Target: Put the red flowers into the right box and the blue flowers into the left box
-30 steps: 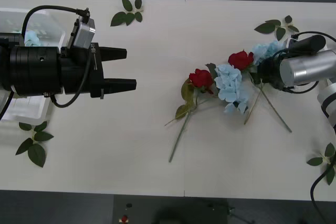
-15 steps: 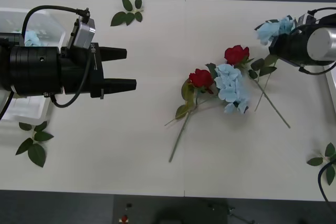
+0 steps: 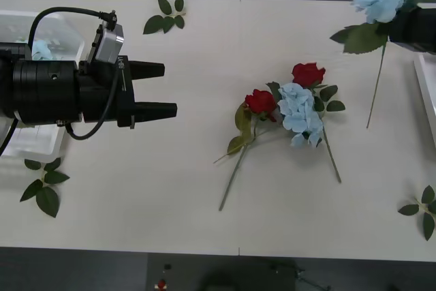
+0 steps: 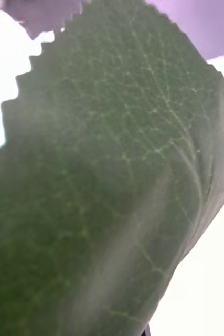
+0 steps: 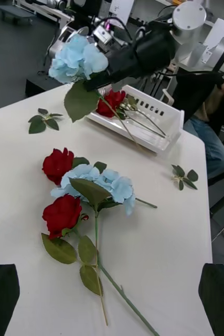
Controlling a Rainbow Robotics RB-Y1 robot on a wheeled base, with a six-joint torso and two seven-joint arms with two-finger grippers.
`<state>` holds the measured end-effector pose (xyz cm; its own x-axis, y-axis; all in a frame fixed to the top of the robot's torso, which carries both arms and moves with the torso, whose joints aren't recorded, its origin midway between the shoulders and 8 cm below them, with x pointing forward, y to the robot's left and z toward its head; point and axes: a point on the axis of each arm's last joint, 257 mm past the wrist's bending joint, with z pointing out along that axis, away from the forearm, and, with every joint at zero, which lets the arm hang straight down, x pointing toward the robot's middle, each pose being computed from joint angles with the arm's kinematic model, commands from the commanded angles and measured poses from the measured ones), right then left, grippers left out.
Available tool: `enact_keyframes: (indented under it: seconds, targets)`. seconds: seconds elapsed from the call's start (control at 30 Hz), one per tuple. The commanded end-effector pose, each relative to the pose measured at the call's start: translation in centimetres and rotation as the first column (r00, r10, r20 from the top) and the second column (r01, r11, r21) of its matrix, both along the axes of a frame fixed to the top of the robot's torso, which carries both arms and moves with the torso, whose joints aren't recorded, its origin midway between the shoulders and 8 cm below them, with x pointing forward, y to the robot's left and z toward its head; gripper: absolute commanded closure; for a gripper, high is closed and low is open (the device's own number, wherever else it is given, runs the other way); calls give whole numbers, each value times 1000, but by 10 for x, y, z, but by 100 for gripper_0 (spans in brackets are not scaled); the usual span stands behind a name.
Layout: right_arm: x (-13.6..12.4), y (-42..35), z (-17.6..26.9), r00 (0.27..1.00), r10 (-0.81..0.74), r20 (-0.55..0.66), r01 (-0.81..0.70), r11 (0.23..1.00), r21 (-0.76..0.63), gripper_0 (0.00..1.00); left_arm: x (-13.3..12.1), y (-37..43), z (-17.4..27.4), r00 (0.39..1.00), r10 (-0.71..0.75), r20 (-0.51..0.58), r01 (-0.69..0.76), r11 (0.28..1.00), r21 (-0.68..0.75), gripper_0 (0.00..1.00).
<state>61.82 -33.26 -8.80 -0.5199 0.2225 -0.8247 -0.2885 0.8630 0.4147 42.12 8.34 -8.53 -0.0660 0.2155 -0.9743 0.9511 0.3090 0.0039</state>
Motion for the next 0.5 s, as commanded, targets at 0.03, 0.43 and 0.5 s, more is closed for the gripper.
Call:
enact_keyframes:
  seconds: [0.03,0.43,0.5]
  targets:
    - [-14,24,42,973,154,170,-152,988,-25,100,-3,-1,14,999,-17,36,16,1000,20,0]
    - [-101,191,119,670,515,535,-594,804,-29,100,-3,-1,14,999,-17,36,16,1000,20,0]
    - [-106,210,130,661,496,563,-598,802,-5,100,-3,-1,14,999,-17,36,16,1000,20,0]
